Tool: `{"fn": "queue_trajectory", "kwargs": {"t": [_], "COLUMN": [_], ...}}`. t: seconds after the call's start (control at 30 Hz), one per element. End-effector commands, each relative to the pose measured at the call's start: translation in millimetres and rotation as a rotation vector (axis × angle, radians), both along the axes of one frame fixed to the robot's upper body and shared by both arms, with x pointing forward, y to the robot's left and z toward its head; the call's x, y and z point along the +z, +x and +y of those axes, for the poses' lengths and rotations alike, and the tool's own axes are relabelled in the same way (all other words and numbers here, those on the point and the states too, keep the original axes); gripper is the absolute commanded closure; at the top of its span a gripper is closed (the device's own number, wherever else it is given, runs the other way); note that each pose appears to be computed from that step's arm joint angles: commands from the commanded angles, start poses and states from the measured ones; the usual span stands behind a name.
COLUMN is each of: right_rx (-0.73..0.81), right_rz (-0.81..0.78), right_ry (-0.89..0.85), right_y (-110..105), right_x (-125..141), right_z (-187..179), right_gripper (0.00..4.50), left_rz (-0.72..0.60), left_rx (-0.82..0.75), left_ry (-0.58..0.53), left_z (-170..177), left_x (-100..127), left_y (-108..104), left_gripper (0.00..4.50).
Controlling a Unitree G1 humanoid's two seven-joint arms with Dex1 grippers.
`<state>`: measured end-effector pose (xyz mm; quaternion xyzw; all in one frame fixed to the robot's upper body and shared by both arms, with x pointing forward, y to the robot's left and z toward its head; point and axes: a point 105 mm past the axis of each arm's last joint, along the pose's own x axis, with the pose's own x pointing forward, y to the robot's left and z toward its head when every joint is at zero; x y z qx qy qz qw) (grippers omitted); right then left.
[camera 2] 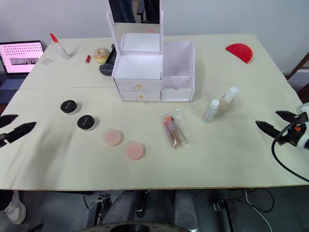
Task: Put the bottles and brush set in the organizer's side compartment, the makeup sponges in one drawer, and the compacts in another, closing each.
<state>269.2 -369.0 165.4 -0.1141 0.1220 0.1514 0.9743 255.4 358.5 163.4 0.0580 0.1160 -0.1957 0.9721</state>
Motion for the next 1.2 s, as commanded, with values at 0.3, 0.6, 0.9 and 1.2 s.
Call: {"fn": "queue_trajectory", "kwargs": {"t": [0.3,0.6,0.9,1.2], "right_rx": [-0.119,-0.227,-0.242,-0.224], "right_rz": [-0.051,-0.059,-0.091,-0.098], "right_ry": [0.070,0.056,0.097,0.117], "right_y": [8,46,68,84], "right_x": [11,22,31,28], "right_z": [54,71,78,92], "right_gripper": [0.05,0.05,0.05,0.05], "left_rz": [-0.024,-0.071,-0.099,-0.143], "left_rx": [-0.593,-0.827,-0.898,-0.902], "left_ry": [-0.003,-0.055,-0.072,-0.107], "left_z": [-158,-227,-239,-245], "left_x": [31,62,78,82], "left_y": [20,23,18,18], "left_gripper": [0.00,0.00,0.00,0.00]}}
